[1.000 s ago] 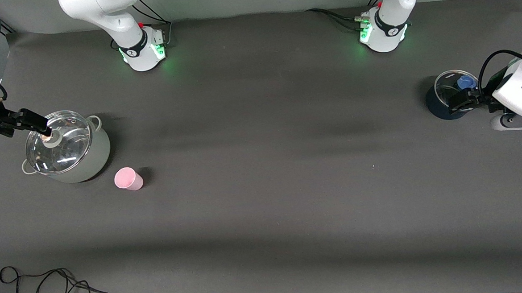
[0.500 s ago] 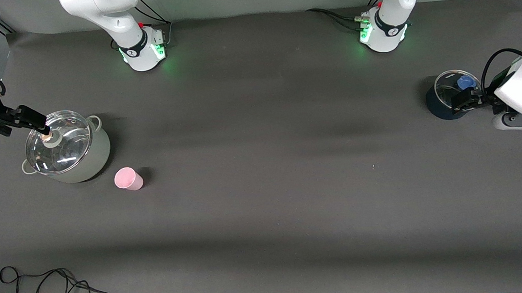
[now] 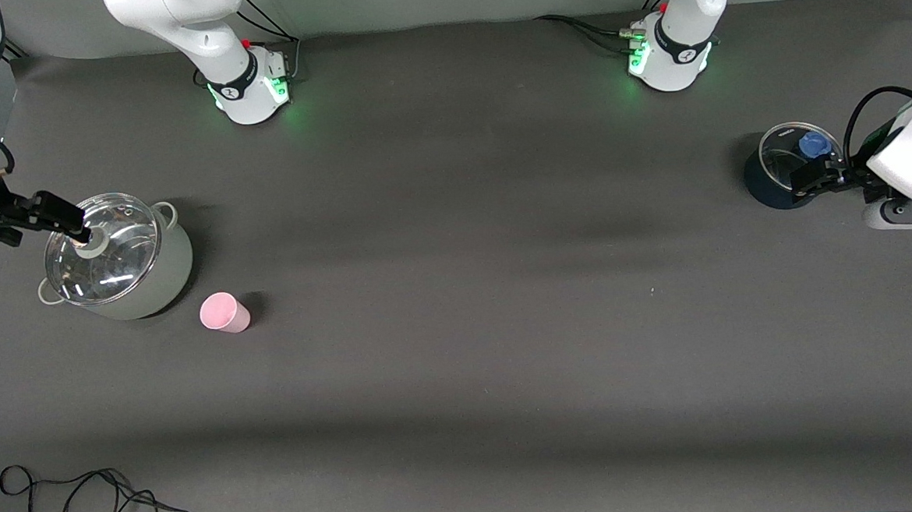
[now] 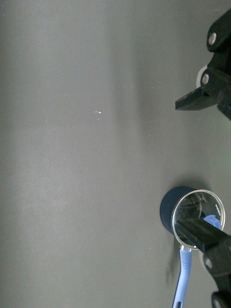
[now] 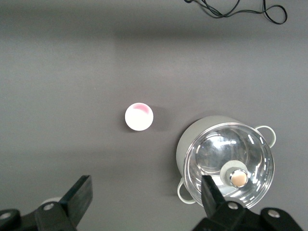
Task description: Transfer pink cup from left to right arm
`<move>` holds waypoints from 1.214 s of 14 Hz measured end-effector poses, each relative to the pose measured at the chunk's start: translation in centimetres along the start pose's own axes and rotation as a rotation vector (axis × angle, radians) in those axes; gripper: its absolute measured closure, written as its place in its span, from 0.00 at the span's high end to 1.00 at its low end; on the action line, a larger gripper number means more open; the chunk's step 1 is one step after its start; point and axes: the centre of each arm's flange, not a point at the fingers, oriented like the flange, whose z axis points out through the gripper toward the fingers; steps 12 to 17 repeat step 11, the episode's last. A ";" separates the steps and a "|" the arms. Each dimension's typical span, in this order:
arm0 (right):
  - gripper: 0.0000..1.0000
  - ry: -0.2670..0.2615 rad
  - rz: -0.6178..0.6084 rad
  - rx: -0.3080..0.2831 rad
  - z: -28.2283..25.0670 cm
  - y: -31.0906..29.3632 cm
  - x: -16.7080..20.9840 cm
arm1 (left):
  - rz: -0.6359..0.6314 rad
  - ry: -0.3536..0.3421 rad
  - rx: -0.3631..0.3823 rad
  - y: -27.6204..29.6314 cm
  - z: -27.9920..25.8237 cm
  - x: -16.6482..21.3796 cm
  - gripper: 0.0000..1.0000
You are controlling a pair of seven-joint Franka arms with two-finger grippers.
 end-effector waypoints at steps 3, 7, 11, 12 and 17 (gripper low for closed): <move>1.00 -0.005 -0.002 0.000 0.5 -0.2 0.8 | 0.000 0.003 0.000 0.0 -0.1 0.0 1.00; 1.00 -0.002 -0.002 0.002 0.3 -0.2 0.8 | 0.001 0.005 0.000 0.0 -0.2 0.0 1.00; 1.00 -0.003 -0.002 0.008 0.4 -0.3 0.9 | 0.001 0.009 0.000 0.0 -0.3 0.1 1.00; 1.00 -0.003 -0.002 0.008 0.4 -0.3 0.9 | 0.001 0.009 0.000 0.0 -0.3 0.1 1.00; 1.00 -0.003 -0.002 0.008 0.4 -0.3 0.9 | 0.001 0.009 0.000 0.0 -0.3 0.1 1.00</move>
